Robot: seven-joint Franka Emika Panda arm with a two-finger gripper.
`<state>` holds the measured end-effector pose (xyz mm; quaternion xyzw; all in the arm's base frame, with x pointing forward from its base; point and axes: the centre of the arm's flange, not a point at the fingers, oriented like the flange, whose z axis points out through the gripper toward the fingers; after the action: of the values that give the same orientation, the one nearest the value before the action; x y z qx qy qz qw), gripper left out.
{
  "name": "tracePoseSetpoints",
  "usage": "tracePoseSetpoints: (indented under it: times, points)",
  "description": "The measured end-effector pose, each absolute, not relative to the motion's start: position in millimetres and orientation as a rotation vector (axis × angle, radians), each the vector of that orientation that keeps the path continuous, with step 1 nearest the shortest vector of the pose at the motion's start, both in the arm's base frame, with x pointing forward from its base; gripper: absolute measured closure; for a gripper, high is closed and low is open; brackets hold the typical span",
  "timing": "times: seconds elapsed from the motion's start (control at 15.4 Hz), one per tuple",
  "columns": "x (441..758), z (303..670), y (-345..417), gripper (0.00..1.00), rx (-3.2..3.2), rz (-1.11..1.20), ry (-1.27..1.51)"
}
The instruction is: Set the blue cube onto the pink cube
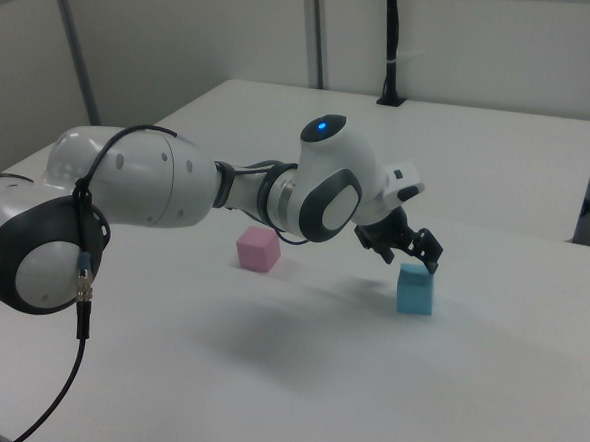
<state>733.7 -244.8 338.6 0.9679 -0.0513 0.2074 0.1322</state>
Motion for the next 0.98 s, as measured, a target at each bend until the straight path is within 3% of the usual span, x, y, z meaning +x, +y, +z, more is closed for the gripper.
tracePoseSetpoints:
  times: [0.65,0.98]
  points:
    - [729,327,-250,0.00,2.789,0.525,0.108]
    - [728,327,-252,0.07,2.784,0.521,0.121]
